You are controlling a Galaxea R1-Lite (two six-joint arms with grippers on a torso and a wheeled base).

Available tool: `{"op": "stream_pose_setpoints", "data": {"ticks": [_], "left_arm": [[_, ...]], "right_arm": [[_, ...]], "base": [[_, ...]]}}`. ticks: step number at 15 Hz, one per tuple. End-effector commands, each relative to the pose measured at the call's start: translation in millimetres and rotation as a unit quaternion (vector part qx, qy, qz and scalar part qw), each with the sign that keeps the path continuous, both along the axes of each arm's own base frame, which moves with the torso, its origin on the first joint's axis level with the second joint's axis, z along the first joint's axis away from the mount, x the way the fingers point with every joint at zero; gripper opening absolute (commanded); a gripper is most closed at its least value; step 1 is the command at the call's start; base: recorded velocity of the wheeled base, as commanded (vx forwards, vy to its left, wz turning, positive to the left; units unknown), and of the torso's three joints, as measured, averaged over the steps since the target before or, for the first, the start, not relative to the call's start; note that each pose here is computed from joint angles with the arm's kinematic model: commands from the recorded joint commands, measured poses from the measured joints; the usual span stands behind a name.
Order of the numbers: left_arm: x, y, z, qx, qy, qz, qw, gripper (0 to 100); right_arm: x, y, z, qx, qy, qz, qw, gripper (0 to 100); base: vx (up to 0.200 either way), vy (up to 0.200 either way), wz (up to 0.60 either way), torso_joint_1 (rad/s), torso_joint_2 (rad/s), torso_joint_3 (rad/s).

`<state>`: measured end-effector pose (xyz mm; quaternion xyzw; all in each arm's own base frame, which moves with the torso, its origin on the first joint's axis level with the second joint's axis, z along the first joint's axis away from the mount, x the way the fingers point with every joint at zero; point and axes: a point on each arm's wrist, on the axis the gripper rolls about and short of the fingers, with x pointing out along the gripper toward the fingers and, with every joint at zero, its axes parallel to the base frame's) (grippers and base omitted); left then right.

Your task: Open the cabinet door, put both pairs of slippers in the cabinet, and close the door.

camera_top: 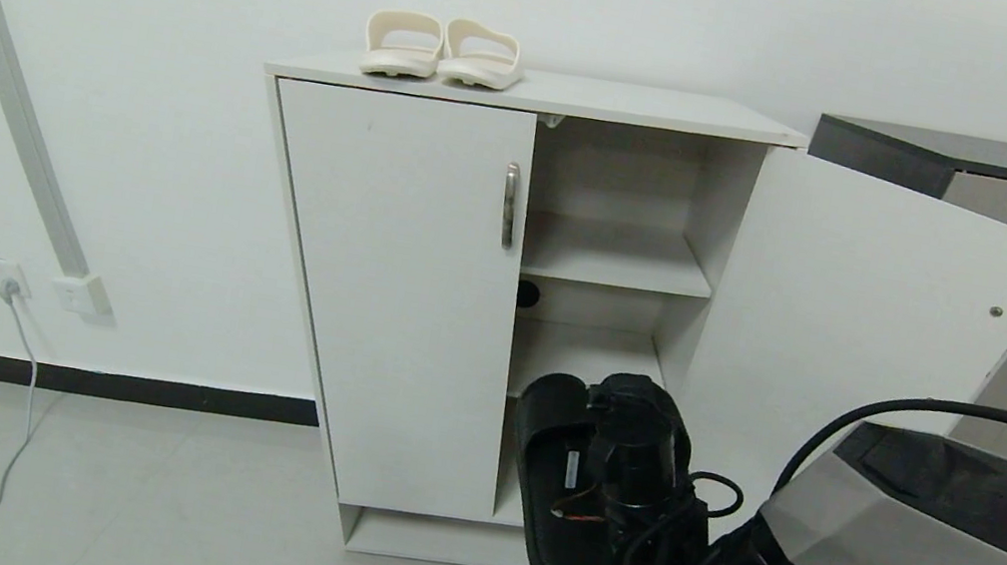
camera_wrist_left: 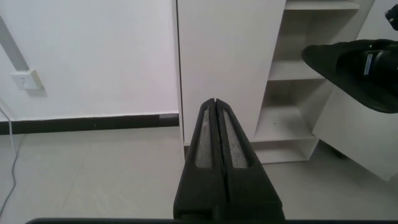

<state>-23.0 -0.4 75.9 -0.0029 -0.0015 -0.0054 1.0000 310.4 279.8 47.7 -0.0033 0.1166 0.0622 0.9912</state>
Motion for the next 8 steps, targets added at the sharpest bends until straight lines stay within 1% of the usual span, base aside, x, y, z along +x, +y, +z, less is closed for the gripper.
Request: {"op": "stream_pose_setpoints", "data": {"ticks": [1, 4, 6, 8], "left_arm": [[0.1, 0.0, 0.0, 0.0, 0.001, 0.0, 1.0, 0], [0.1, 0.0, 0.0, 0.001, 0.001, 0.0, 1.0, 0], [0.1, 0.0, 0.0, 0.001, 0.001, -0.001, 1.0, 0], [0.1, 0.0, 0.0, 0.001, 0.001, -0.001, 1.0, 0]], "right_arm": [[10.1, 7.2, -11.2, 0.003, 0.0, -0.004, 1.0, 0], [21.5, 8.8, -18.5, 0.001, 0.002, -0.012, 1.0, 0], [30.5, 9.7, -16.8, -0.003, 0.009, -0.018, 1.0, 0], [34.8, 11.7, -21.2, 0.001, 0.012, -0.021, 1.0, 0]], "base": [[0.0, 0.0, 0.0, 0.0, 0.0, 0.0], [0.0, 0.0, 0.0, 0.0, 0.0, 0.0], [0.0, 0.0, 0.0, 0.0, 0.0, 0.0], [0.0, 0.0, 0.0, 0.0, 0.0, 0.0]]}}
